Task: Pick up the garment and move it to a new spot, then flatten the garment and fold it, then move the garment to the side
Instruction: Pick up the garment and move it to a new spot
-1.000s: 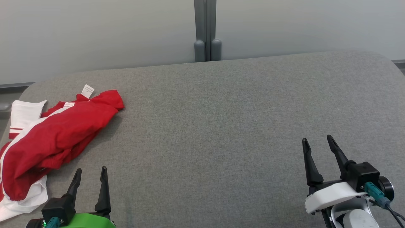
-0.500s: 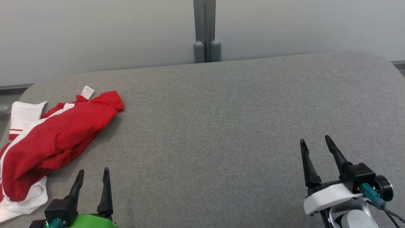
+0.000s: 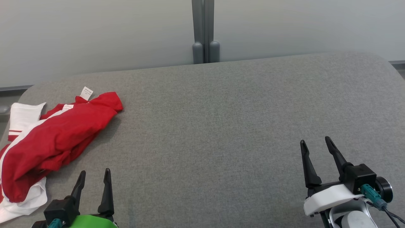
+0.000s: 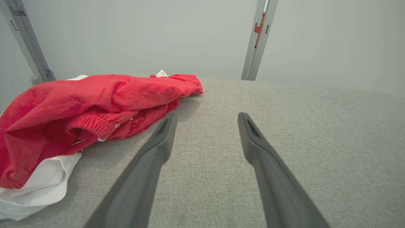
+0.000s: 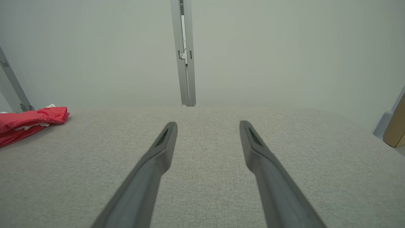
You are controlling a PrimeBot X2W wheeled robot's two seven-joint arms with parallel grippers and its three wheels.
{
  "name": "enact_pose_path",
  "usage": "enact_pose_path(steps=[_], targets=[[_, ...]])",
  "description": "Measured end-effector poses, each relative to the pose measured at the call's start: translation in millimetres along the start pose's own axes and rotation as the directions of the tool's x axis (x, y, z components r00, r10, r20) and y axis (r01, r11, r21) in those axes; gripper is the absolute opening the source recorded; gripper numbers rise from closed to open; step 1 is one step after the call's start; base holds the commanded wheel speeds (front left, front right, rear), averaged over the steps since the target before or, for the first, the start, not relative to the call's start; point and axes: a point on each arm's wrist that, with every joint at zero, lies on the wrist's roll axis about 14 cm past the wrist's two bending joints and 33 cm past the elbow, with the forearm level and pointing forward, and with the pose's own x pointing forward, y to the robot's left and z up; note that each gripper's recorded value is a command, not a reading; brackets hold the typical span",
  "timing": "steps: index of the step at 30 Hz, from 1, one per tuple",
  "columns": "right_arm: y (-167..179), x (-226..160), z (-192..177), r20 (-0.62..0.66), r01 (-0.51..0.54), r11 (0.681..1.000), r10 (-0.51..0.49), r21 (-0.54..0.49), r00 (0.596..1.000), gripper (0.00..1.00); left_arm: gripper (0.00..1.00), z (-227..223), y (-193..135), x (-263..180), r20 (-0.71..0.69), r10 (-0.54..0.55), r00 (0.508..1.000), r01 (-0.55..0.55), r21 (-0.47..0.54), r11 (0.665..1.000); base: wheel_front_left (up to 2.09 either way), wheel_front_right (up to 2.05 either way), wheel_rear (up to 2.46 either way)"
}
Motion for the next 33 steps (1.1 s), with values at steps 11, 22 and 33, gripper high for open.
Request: enact_pose_path(steps=[11,22,33], targets=[[36.7,11.0,-9.4,-0.023,-0.111,0.994,0.112,0.022,0.993,1.00,1.00,4.9,20.2,-18.1,0.018,0.070,0.997,-0.070,-0.004,0.998,0.00,0.00,0.00],[128.3,34.0,-11.7,-0.017,-0.372,0.927,0.373,0.052,0.928,1.00,1.00,5.5,79.9,-80.0,0.031,0.290,0.957,-0.289,-0.022,0.957,0.00,0.00,0.00],[175.8,48.5,-11.0,0.004,-0.493,0.868,0.494,0.066,0.870,1.00,1.00,15.2,91.2,-73.6,0.039,0.296,0.955,-0.295,-0.023,0.955,0.00,0.00,0.00]])
